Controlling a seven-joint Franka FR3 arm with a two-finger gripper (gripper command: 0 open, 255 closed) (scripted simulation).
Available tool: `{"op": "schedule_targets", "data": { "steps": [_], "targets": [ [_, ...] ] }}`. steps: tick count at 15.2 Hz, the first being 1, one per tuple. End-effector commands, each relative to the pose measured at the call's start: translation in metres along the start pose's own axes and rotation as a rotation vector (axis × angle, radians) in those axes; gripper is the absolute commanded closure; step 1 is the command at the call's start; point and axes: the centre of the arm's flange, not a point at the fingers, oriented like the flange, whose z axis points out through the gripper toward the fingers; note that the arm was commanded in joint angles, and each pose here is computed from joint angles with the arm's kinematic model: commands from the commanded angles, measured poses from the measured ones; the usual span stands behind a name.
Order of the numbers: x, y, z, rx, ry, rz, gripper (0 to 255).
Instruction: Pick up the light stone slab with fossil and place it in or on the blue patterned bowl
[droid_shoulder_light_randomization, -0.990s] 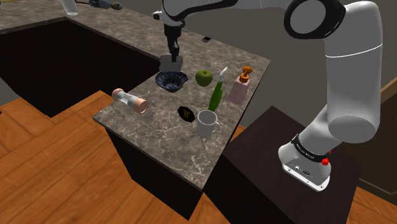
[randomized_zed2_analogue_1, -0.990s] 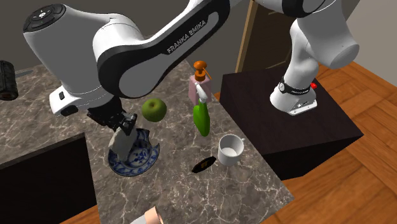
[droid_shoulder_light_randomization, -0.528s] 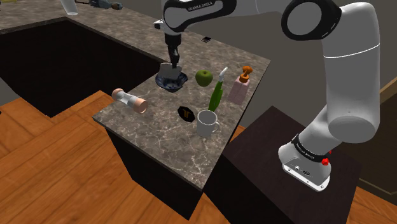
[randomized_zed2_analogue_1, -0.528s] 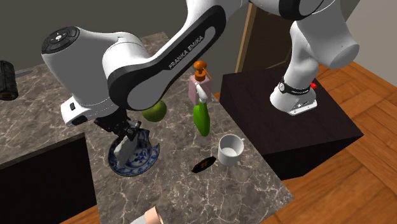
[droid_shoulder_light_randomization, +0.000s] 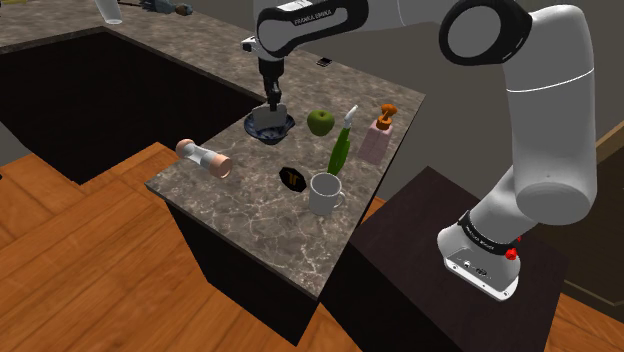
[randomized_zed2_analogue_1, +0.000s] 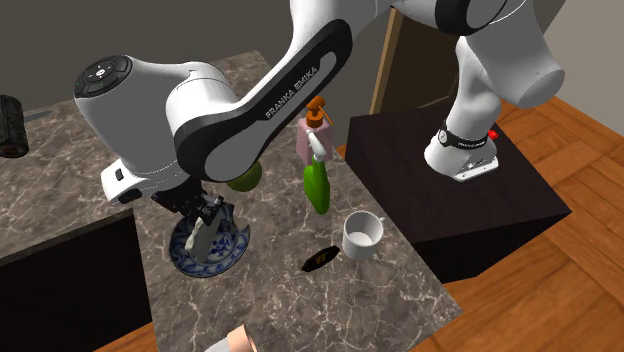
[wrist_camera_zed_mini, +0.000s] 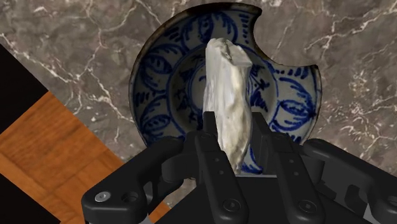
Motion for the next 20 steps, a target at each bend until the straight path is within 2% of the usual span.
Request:
{"op": "schedule_targets", "data": {
  "steps": [1, 2, 3, 8, 12, 20],
  "targets": [
    [0.000, 0.000, 0.002, 0.002, -0.002, 0.000, 255],
    [0.000, 0.000, 0.002, 0.002, -0.002, 0.000, 255],
    [0.000, 0.000, 0.002, 0.002, -0.002, 0.000, 0],
    [0.000, 0.000, 0.002, 0.002, -0.002, 0.000, 0],
    [0.000, 0.000, -0.048, 0.002, -0.002, 0.000, 0],
    [0.000, 0.000, -0.048, 0.002, -0.002, 0.000, 0]
  ]
}}
